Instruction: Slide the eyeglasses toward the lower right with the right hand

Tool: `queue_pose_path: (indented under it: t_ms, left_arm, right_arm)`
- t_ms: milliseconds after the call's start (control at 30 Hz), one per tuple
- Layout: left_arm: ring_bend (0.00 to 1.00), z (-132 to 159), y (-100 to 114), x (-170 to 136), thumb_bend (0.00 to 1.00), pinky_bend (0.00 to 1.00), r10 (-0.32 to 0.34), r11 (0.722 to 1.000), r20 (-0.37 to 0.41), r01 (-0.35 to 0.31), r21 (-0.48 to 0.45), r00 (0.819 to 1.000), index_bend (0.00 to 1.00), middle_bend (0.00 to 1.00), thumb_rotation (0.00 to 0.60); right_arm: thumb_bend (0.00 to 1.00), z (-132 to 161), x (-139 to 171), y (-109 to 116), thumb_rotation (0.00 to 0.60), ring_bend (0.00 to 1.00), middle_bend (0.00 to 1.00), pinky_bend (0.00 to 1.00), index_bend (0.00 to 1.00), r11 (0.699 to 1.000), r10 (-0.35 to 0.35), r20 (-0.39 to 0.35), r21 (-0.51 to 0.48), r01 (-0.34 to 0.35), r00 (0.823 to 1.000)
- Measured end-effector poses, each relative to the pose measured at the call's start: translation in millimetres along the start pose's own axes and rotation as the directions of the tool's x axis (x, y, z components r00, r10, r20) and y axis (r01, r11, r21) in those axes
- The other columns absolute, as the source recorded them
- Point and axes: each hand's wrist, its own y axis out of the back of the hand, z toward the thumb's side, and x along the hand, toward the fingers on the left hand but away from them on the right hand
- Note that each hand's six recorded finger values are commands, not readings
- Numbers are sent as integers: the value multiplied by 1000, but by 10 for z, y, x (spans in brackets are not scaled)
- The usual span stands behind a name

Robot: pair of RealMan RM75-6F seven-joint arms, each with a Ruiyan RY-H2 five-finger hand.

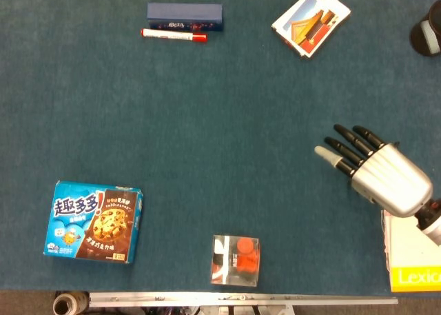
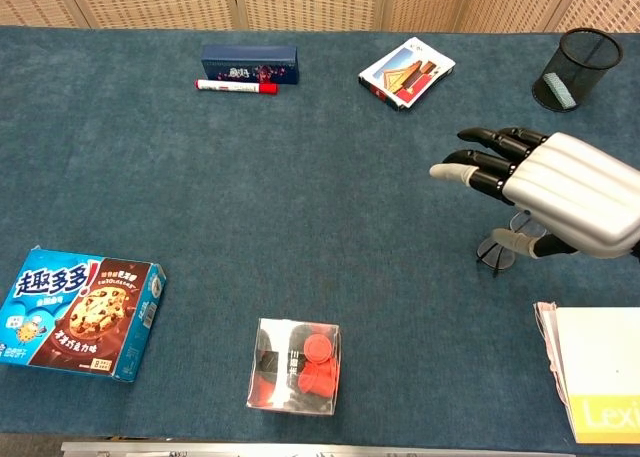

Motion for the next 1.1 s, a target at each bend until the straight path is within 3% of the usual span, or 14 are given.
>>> queue_pose_path:
  t_ms: [1100]
  left_arm:
    - [300,31,-48,0,222,457,-13,1000,6,13,16,1000,441,289,600]
  right_arm:
    - [275,-466,143,-308,600,75,202,207,156,998,57,141,9,-59,988]
